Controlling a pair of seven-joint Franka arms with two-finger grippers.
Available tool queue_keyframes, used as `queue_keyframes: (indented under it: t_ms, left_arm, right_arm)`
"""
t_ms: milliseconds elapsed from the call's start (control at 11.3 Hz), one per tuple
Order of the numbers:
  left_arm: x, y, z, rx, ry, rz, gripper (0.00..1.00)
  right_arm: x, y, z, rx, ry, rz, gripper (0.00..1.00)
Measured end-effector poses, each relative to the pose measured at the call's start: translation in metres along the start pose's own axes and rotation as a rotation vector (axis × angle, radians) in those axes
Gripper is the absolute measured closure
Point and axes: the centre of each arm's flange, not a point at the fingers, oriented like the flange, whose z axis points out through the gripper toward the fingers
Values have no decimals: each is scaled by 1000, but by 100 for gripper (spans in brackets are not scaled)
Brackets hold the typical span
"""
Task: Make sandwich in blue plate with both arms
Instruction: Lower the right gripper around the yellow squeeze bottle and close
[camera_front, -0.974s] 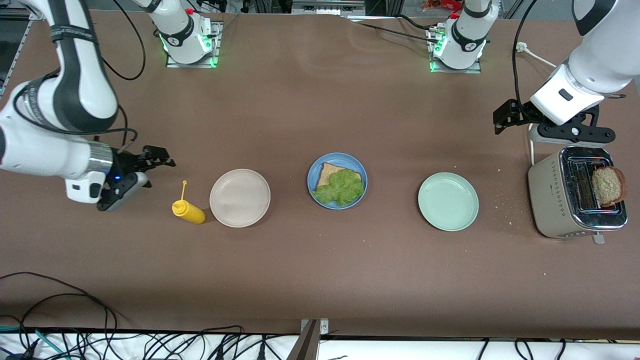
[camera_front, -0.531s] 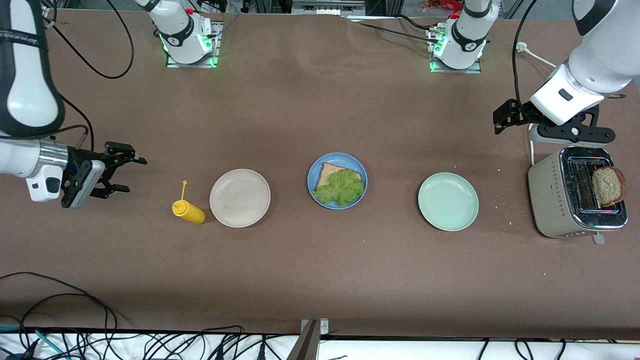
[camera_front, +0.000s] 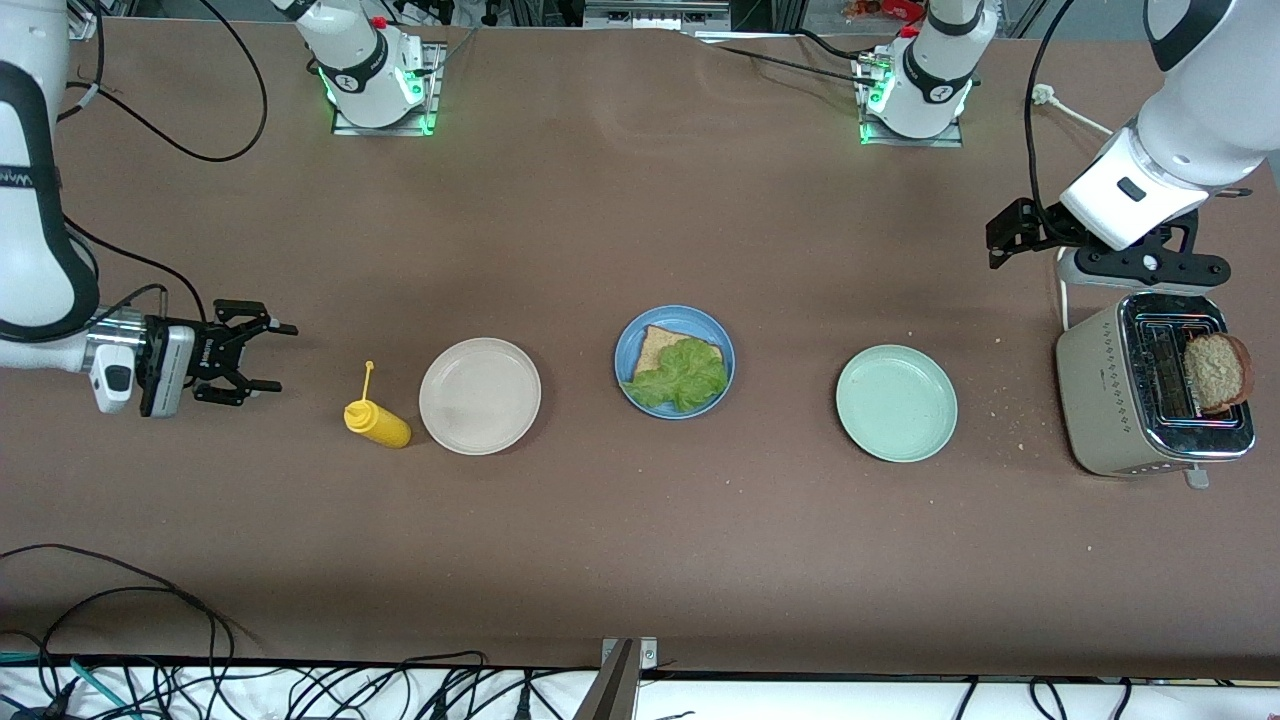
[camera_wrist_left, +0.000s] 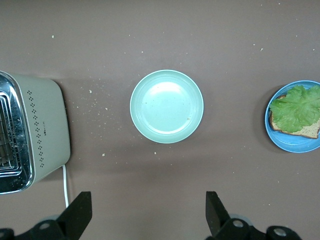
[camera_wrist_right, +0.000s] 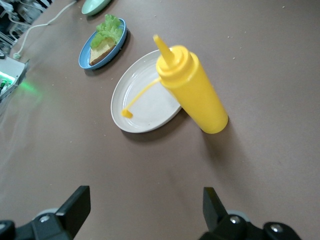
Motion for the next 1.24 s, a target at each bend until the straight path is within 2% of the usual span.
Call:
queue_keyframes:
  t_ms: [443, 709, 1240]
  left_arm:
    - [0, 1, 0, 0, 0, 2, 0]
    - [0, 2, 0, 0, -1, 3, 0]
    - [0, 3, 0, 0, -1, 5, 0]
  right_arm:
    - [-42, 33, 60, 67, 170, -108, 0]
    - [-48, 43, 77, 72, 209, -168, 0]
    - [-14, 63, 90, 42, 278, -314, 0]
